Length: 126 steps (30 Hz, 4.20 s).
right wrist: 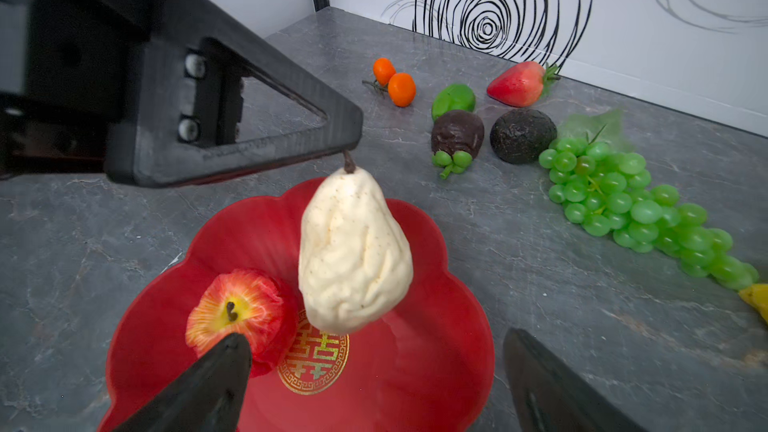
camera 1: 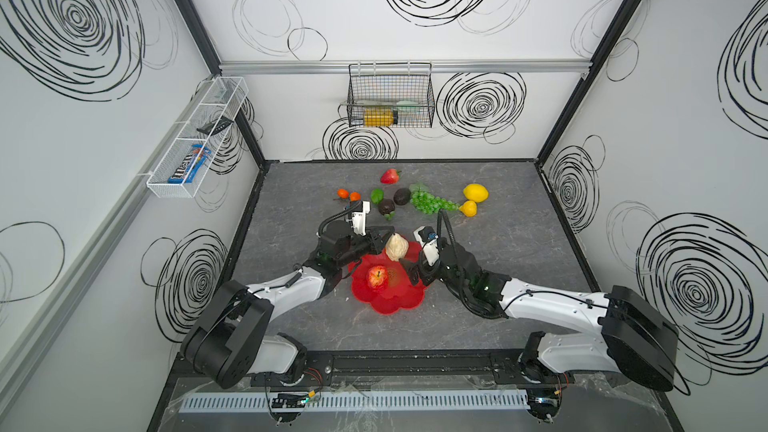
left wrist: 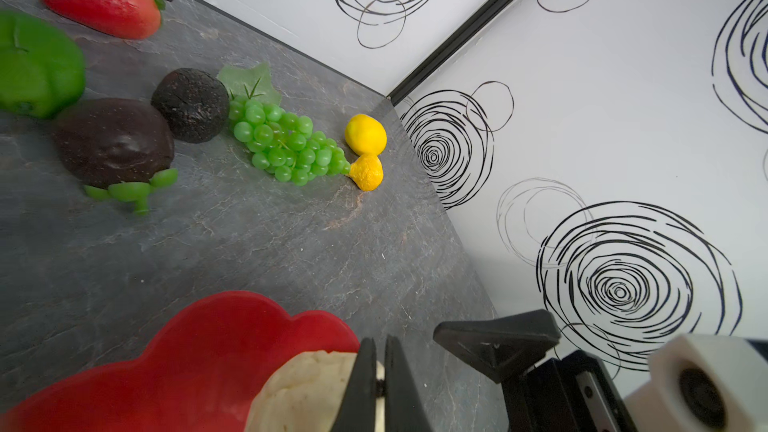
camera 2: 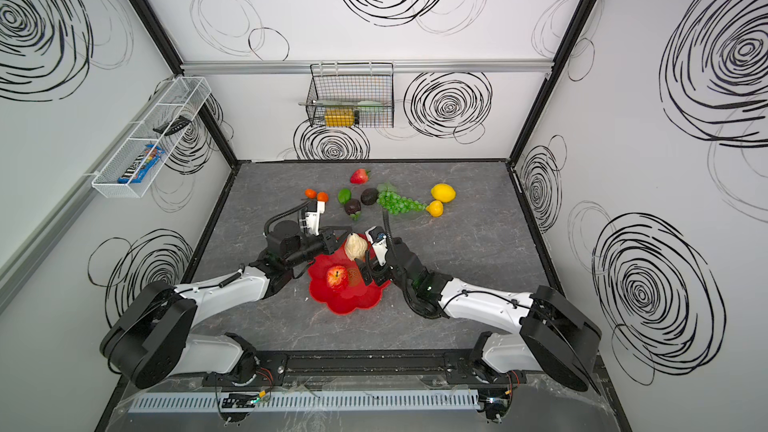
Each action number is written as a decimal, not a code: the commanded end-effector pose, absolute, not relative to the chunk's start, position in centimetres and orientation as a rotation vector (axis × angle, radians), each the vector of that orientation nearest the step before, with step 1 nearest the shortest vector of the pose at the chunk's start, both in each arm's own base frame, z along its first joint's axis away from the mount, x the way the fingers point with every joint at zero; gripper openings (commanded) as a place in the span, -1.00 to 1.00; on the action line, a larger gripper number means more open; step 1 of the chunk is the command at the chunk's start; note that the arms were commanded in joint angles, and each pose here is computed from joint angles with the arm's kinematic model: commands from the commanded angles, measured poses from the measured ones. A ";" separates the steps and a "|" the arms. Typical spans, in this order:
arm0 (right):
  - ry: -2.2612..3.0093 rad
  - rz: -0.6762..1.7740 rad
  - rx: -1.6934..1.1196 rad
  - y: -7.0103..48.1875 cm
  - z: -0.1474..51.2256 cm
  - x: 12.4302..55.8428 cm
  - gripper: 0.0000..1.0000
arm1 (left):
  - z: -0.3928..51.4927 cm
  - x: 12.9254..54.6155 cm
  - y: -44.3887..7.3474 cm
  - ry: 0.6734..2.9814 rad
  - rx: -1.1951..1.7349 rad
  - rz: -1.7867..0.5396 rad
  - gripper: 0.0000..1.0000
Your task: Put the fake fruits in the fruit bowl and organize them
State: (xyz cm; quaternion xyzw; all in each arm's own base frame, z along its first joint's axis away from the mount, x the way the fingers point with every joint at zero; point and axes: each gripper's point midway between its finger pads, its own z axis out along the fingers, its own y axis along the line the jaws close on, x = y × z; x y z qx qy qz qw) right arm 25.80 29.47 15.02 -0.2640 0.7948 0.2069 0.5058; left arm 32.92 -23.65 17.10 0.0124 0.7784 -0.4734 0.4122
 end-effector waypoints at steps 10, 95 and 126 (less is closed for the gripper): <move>1.881 0.560 -0.589 29.3 15.9 26.0 0.96 | 14.4 33.6 -21.6 1.925 -0.004 -1.092 -1.00; 2.228 0.286 0.231 11.3 16.3 43.4 0.97 | 20.6 27.9 -8.5 1.575 -0.257 -0.694 0.58; 2.376 0.453 0.240 4.4 8.4 58.4 0.95 | 18.7 28.7 -9.2 1.617 -0.280 -0.748 0.72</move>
